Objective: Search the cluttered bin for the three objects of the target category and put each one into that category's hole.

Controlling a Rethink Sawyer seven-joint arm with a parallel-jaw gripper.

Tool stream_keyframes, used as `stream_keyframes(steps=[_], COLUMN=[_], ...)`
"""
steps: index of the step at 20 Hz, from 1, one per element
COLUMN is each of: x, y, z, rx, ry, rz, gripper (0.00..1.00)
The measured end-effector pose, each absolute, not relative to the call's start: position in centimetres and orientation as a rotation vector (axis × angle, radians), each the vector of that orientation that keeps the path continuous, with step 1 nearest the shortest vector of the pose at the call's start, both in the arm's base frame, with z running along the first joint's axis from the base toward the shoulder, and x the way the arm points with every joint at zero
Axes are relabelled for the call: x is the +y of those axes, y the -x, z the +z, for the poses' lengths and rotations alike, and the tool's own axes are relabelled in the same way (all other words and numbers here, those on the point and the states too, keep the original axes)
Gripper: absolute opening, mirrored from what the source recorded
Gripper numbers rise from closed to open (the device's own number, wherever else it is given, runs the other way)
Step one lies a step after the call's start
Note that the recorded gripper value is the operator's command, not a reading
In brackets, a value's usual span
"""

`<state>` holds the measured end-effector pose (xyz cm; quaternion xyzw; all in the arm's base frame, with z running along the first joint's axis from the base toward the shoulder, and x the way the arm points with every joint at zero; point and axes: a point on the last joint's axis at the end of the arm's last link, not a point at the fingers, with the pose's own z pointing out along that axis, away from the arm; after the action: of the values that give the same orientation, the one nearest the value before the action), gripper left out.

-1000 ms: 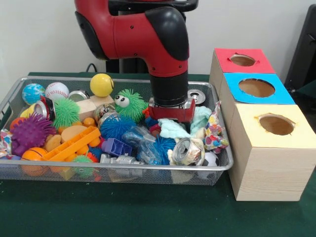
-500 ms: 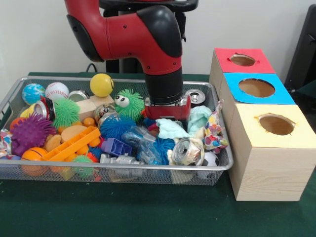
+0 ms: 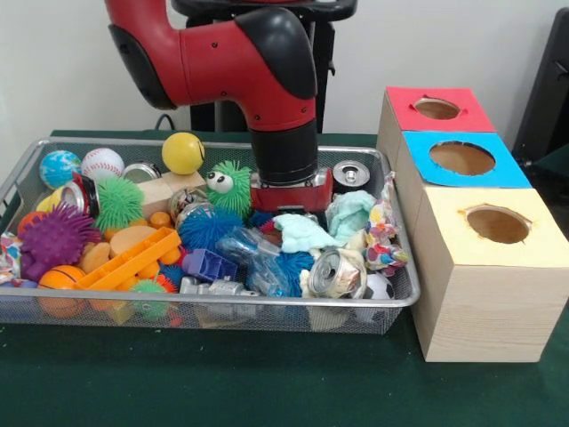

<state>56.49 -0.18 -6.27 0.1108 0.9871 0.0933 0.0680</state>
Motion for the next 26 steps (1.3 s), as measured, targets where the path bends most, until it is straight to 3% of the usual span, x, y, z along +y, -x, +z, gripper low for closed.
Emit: stream_keyframes(steps=[1,19,24,26], x=[-1.6,-3.9,-3.9,-4.2], y=[-55.8,-54.4,-53.4,-52.3], z=[-6.3,-6.3,-4.3,-1.8], rx=[2.978,2.987,3.007,3.048], ry=[-0.334,-0.340,-0.339,-0.377], rz=[0.270,0.250,0.249,0.250], gripper=[0.00,0.00,0.00,0.00])
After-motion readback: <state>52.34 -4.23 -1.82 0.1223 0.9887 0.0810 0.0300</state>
